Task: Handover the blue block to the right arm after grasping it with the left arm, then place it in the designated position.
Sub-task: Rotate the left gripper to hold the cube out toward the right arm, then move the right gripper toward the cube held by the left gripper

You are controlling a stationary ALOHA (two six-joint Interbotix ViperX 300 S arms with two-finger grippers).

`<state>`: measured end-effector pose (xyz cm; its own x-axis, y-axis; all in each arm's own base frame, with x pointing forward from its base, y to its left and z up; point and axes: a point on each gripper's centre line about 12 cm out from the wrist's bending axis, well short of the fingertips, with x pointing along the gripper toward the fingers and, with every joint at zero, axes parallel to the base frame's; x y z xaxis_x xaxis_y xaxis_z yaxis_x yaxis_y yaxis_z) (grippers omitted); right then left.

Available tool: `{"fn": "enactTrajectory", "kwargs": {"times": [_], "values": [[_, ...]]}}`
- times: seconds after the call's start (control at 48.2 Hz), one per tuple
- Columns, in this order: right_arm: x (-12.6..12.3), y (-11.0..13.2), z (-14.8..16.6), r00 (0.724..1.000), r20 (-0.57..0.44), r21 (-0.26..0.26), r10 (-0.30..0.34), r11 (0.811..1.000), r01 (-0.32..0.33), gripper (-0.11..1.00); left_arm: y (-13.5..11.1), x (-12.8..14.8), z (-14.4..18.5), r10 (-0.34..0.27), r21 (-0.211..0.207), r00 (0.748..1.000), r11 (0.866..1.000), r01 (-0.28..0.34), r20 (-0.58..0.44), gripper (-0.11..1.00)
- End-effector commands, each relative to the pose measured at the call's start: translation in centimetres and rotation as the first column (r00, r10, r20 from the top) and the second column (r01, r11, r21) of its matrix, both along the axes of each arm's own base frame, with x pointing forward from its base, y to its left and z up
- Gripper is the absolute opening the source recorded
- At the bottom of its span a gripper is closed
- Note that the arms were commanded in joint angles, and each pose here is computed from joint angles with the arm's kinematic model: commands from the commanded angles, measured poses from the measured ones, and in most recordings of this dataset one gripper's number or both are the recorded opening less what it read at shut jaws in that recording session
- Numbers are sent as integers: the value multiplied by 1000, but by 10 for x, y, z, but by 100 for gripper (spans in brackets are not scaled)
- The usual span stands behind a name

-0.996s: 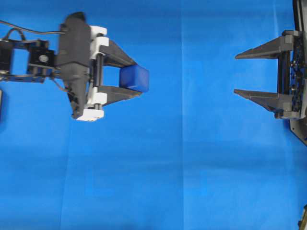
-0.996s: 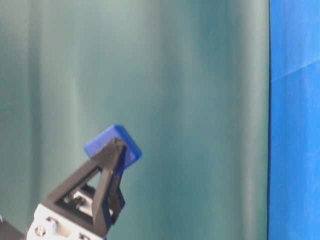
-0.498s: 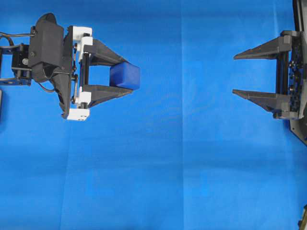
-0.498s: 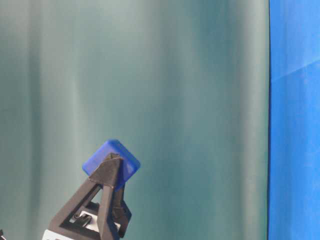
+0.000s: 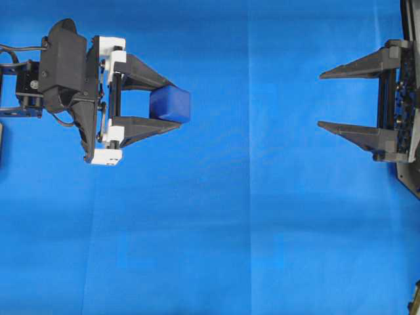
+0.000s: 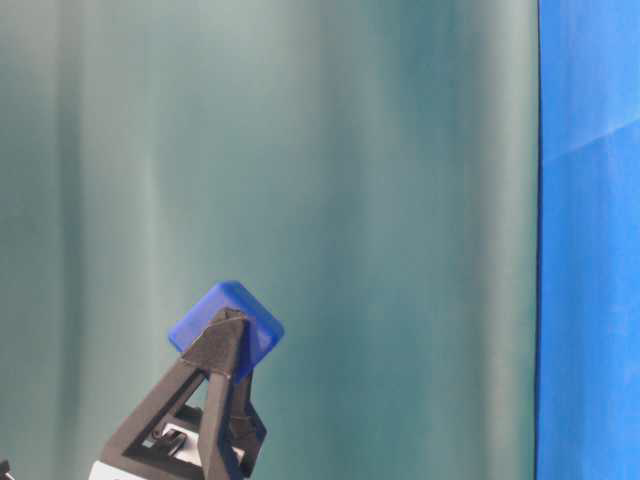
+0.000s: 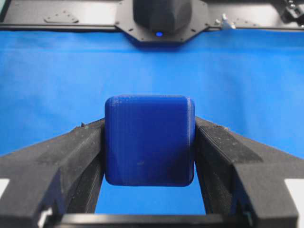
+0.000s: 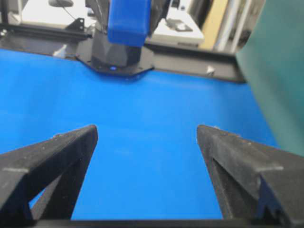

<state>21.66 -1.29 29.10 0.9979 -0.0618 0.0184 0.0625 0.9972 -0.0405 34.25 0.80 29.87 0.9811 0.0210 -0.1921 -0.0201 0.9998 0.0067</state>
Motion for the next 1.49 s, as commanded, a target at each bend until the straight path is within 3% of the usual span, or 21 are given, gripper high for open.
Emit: {"fn": "enactTrajectory", "kwargs": {"times": [0.0, 0.145, 0.311, 0.477, 0.54, 0.664, 0.768, 0.851, 0.976, 1.121, 1.183, 1.474], "values": [[3, 1, 11, 1000, 17, -67, 8, 998, -7, 98, 1, -2, 12, 4, -8, 999, 1000, -3, 39, 49], [3, 3, 13, 1000, -3, -217, 21, 976, -21, 98, 0, -3, 12, 5, -19, 999, 1000, -4, 40, 49], [3, 4, 13, 999, -29, -400, 26, 916, -36, 97, -1, -5, 11, 4, -25, 999, 1000, -3, 42, 49], [4, 6, 16, 999, -40, -586, 31, 809, -49, 97, 0, -6, 11, 6, -24, 999, 1000, -5, 48, 49], [3, 7, 18, 999, -39, -651, 34, 757, -51, 97, 0, -6, 11, 6, -24, 999, 1000, -5, 48, 49], [4, 8, 16, 998, -56, -748, 37, 661, -66, 97, 0, -8, 12, 6, -24, 999, 1000, -5, 50, 49], [4, 8, 13, 996, -82, -802, 33, 591, -86, 97, 0, -8, 11, 6, -26, 999, 1000, -5, 50, 49], [4, 8, 12, 995, -95, -826, 30, 555, -96, 97, -1, -9, 11, 5, -26, 999, 1000, -3, 50, 49], [4, 9, 13, 995, -94, -850, 35, 518, -98, 97, -1, -10, 12, 5, -26, 999, 1000, -3, 53, 49], [4, 11, 12, 994, -98, -896, 41, 431, -106, 97, -1, -10, 12, 5, -26, 999, 1000, -3, 53, 49], [4, 11, 12, 994, -101, -904, 41, 414, -109, 97, -1, -10, 12, 5, -26, 999, 1000, -3, 53, 49], [4, 11, 12, 994, -101, -904, 42, 414, -109, 97, -1, -10, 12, 5, -26, 999, 1000, -3, 51, 49]]}}
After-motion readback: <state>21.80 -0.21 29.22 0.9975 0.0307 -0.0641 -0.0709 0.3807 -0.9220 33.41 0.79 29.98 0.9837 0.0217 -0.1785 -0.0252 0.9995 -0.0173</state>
